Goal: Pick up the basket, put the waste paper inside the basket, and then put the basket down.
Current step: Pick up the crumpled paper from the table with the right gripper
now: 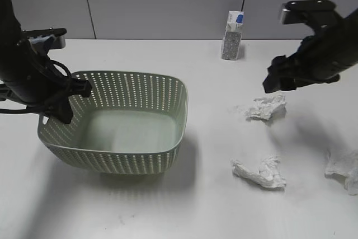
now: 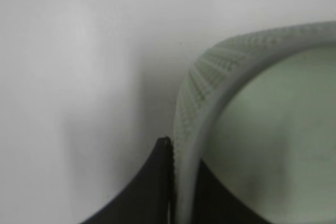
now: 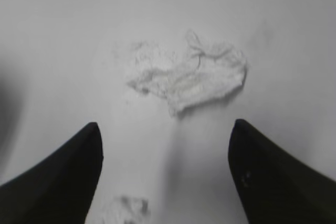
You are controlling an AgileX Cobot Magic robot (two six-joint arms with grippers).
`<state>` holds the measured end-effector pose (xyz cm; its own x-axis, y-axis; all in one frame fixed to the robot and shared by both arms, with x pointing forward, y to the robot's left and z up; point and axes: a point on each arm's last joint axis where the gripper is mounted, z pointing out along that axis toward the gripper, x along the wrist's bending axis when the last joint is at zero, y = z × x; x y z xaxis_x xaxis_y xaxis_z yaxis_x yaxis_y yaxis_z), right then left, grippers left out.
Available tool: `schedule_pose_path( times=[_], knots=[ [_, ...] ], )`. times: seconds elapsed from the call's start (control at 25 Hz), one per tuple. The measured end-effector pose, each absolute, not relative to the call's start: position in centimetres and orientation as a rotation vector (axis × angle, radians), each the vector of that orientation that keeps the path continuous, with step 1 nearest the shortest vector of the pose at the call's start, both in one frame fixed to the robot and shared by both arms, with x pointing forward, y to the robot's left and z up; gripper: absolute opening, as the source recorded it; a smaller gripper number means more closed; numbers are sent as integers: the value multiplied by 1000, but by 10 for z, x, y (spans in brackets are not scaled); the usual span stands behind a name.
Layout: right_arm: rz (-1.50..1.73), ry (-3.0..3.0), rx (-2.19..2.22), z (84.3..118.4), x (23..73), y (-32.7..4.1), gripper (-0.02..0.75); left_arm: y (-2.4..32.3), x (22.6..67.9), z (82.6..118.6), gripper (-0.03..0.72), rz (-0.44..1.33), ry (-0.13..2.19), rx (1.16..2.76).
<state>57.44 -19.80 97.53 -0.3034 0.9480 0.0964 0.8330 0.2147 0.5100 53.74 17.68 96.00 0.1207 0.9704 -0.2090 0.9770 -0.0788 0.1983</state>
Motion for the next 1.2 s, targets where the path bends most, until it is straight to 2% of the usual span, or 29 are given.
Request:
schedule_pose_path(
  times=[0.16,0.36,0.56,0.64,0.8,0.92,1.04,1.2],
  knots=[
    [593,2250,1776,935,608,-188,590,177,537,960,3,-32,1910,2115],
    [443,2294,1813,894,616,-189,590,177,537,960,3,-32,1910,2115],
    [408,2297,1834,884,618,-189,564,177,537,960,3,-32,1910,2115],
    [408,2295,1836,883,619,-189,490,177,537,960,2,-32,1910,2115],
    [404,2296,1839,884,619,-189,252,177,537,960,2,-32,1910,2115],
    [388,2305,1847,885,618,-189,130,177,537,960,2,-32,1910,2115],
    [368,2316,1856,891,614,-190,74,177,537,960,2,-32,1910,2115],
    [440,2290,1827,927,609,-188,74,177,537,960,2,-32,1910,2115]
  ],
)
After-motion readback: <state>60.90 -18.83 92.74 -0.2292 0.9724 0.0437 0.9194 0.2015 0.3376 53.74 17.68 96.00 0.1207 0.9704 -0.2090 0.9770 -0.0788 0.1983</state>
